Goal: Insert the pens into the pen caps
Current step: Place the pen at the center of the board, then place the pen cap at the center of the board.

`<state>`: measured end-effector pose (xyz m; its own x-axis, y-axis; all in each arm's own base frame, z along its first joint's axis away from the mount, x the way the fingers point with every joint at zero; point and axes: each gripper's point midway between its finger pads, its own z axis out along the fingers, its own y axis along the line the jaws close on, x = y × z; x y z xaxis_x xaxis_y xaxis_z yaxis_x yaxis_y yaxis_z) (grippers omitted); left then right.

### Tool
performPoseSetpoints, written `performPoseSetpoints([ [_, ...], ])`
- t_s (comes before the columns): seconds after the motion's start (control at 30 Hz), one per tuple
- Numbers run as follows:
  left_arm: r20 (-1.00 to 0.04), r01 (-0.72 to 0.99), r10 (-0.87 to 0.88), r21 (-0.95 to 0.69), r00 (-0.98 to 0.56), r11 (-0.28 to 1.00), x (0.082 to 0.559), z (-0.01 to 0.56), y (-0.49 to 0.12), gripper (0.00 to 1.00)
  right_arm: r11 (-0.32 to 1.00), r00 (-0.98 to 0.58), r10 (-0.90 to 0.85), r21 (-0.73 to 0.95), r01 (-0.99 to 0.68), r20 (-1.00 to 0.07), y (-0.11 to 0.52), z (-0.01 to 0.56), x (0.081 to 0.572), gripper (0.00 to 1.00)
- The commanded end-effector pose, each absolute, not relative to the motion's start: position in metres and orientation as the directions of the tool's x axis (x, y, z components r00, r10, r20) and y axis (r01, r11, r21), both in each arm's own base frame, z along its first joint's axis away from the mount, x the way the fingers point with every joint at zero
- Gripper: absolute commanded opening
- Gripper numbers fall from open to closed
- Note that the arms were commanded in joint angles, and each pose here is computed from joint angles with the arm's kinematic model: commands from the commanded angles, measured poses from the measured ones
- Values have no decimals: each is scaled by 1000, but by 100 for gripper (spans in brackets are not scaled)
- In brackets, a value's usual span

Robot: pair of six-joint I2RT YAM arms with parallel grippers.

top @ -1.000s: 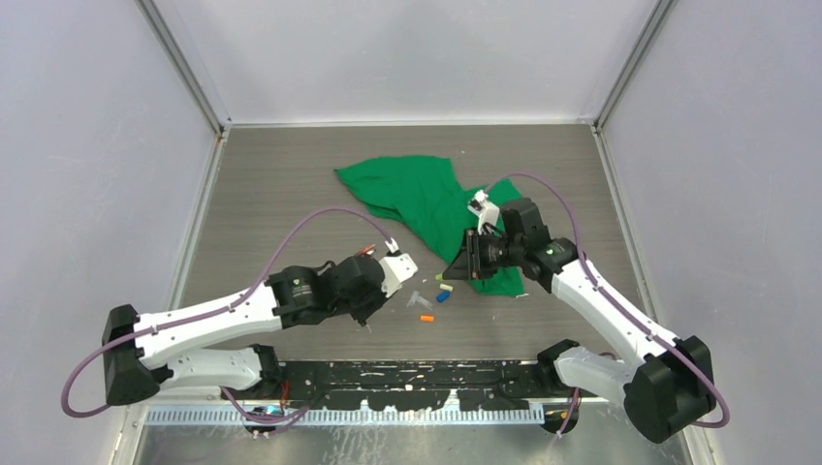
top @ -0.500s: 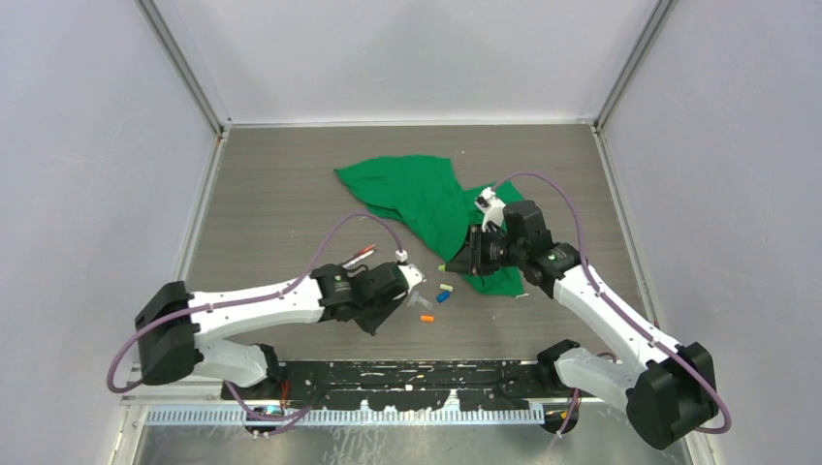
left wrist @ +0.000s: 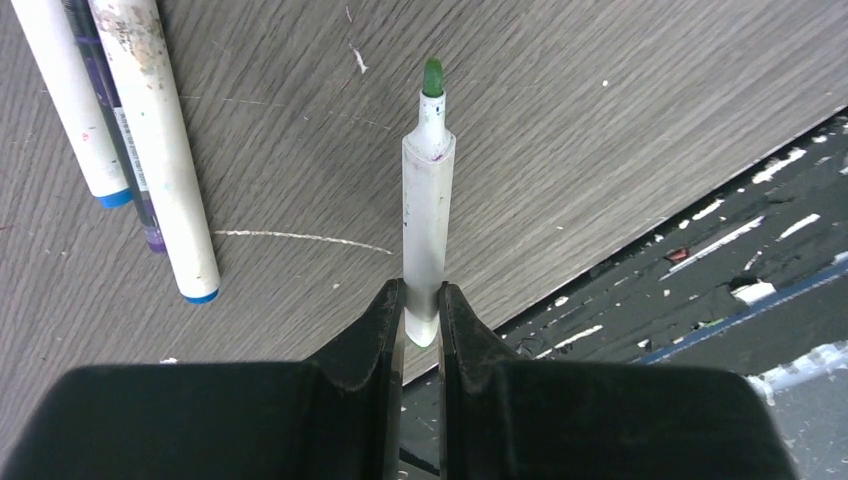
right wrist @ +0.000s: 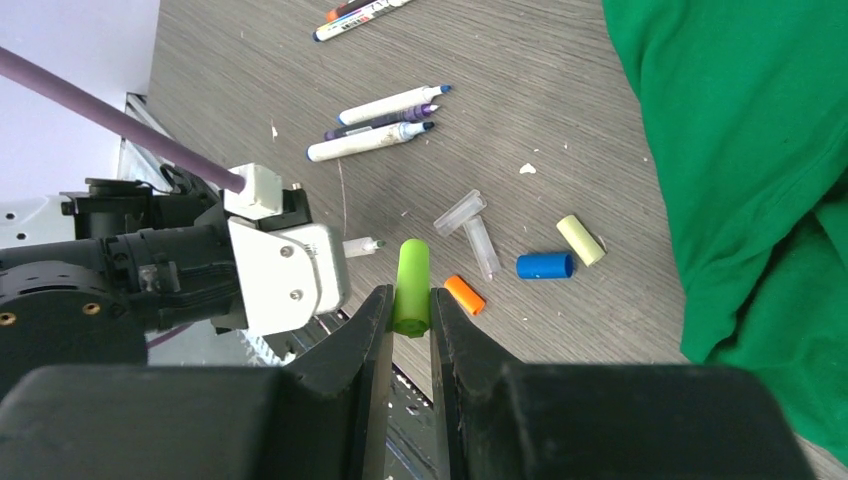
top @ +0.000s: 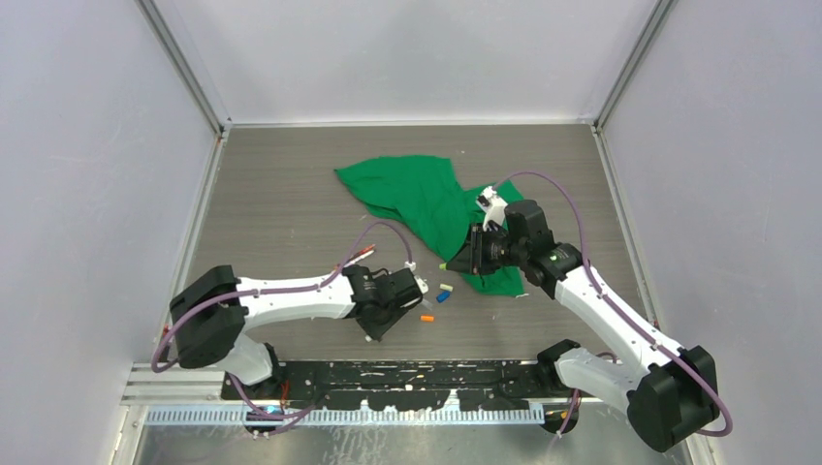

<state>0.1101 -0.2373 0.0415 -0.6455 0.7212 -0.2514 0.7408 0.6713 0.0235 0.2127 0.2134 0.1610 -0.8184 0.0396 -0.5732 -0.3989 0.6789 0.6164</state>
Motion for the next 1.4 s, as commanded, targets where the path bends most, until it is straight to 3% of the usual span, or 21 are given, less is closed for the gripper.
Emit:
performPoseSetpoints([
  [0.0, -273, 730, 711, 44, -648, 682, 120, 44, -246, 14, 664, -761, 58, 594, -454, -646, 216, 188, 223, 21],
  [0.17, -251, 724, 717, 81, -650, 685, 124, 36, -244, 19, 664, -760, 58, 594, -455, -647, 216, 189, 225, 21],
  [0.23, -251, 721, 716, 89, -652, 687, 126, 36, -244, 29, 664, -759, 58, 592, -456, -649, 217, 190, 225, 21],
  [0.4, -292, 714, 702, 85, -649, 695, 130, 48, -248, 70, 663, -752, 62, 591, -460, -656, 217, 194, 228, 21],
  [0.6, -447, 690, 632, 45, -633, 723, 149, 105, -260, 82, 656, -720, 72, 577, -487, -690, 219, 211, 233, 21],
  [0.77, -513, 626, 522, -39, -682, 779, 193, 137, -240, 81, 666, -701, 74, 558, -495, -710, 217, 214, 238, 21],
  [1.07, -412, 505, 431, -86, -803, 859, 257, 106, -203, 54, 670, -667, 83, 537, -512, -740, 216, 217, 242, 21],
  [1.23, -378, 455, 388, -103, -840, 884, 276, 82, -198, 44, 667, -658, 93, 537, -516, -748, 216, 214, 241, 21],
  [1.37, -346, 436, 402, -22, -848, 900, 289, 67, -188, 40, 668, -653, 88, 530, -522, -753, 215, 213, 242, 21],
])
